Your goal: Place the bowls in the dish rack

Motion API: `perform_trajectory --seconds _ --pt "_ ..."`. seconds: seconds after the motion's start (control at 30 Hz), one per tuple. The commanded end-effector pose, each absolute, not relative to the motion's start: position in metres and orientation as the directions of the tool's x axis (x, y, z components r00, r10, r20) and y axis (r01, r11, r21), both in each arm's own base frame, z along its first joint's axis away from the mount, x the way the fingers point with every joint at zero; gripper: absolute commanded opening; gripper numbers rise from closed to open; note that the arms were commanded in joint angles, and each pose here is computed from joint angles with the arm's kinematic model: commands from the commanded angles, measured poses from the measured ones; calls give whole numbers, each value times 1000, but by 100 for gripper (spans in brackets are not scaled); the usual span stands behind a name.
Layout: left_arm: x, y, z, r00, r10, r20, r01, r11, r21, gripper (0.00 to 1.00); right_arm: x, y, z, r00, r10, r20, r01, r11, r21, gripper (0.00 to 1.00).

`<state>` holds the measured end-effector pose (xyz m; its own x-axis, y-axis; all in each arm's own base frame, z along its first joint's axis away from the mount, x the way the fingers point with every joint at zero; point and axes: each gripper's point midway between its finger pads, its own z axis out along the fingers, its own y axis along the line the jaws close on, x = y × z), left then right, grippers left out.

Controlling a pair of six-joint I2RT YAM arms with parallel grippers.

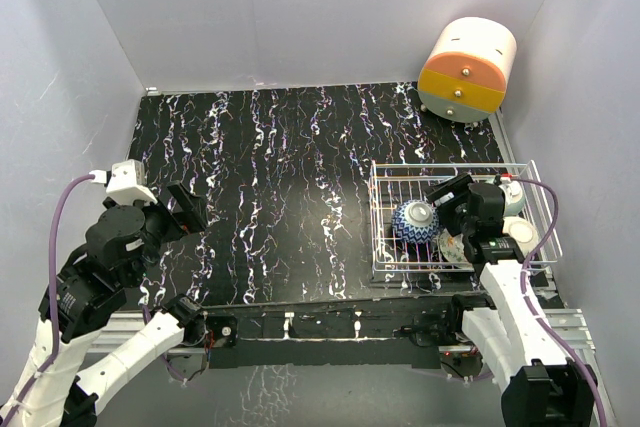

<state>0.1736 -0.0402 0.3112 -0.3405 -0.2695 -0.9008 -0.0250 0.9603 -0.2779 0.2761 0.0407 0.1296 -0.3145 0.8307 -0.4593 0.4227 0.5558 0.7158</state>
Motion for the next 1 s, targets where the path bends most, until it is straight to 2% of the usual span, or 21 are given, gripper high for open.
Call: perform_trajectory --seconds 0.0,0.1,0.13,0.17,0.37,0.57,0.77,0.97 --pt "174 -43 311 -339 -272 -901 -13 959 -284 97 286 36 158 -298 787 -541 359 617 700 76" --pt "174 -43 310 -341 -266 -901 -11 960 -279 97 296 39 179 -324 731 -601 295 682 670 82" --pt "175 -44 310 -341 -265 -902 -9 960 -279 97 299 40 184 -343 707 -618 279 705 652 93" --pt "175 -45 310 -344 -263 -901 -6 960 -278 97 303 40 190 -359 687 -631 269 724 636 98" --pt "180 -51 302 -365 -249 -897 3 963 -269 97 324 60 239 -372 565 -737 140 818 557 99" --pt "184 -57 297 -390 -237 -890 9 965 -262 97 333 151 252 -511 293 -808 -22 935 353 99" --pt "183 -57 294 -403 -238 -883 -1 966 -260 97 320 238 269 -510 164 -844 -205 930 305 99" --pt "182 -55 287 -424 -232 -875 -14 968 -250 97 305 284 263 -518 75 -852 -314 910 271 99"
